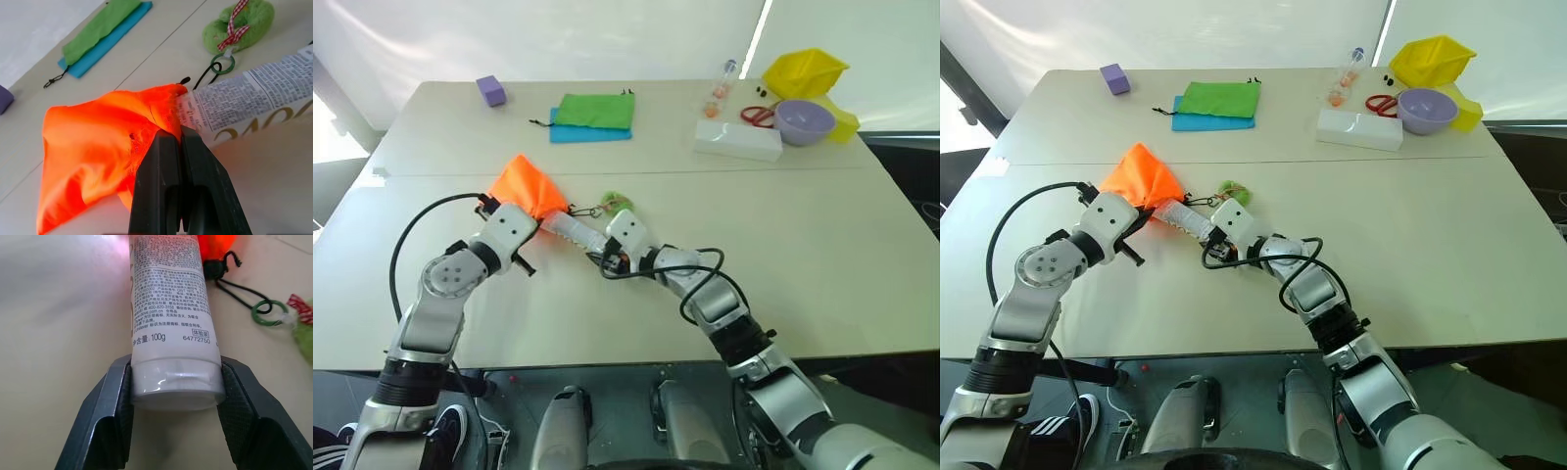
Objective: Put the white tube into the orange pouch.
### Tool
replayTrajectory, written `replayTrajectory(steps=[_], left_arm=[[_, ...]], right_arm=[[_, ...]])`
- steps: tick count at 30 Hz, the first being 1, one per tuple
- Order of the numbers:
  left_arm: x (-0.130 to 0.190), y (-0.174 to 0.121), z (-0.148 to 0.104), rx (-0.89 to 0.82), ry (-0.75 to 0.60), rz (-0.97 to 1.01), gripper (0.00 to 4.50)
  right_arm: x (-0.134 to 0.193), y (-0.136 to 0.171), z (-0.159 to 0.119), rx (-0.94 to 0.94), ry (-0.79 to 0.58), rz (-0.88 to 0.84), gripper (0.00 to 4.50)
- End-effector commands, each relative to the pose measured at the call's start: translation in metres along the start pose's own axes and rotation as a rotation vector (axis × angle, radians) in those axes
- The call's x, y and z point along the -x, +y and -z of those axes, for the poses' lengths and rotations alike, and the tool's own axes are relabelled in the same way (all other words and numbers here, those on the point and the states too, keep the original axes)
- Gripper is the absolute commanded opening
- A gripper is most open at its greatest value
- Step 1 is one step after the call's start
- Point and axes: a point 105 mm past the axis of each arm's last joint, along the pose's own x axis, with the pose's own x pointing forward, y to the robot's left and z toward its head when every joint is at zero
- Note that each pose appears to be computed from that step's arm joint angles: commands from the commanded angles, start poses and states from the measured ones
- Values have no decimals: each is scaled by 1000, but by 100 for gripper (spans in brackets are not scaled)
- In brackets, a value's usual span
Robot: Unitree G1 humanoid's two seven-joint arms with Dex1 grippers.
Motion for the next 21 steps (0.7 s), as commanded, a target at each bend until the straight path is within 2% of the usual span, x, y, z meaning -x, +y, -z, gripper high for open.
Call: replayTrajectory(steps=[1,9,14,18,21], left_arm=[[2,-3,-17,-21,-49,26,0],[2,-13,-22,-6,-50,62,0],[7,-11,-19,9,-39,61,0],[7,-15,-19,13,-37,76,0],[8,-17,-20,18,-40,83,0]], right_arm=[[-4,2,-23,50,-72,-8,181],[-24,16,-31,61,-77,-53,181],[-26,3,-27,62,-51,-11,181],[-35,19,-32,86,-61,-79,181],[-38,16,-34,73,-63,-58,181]])
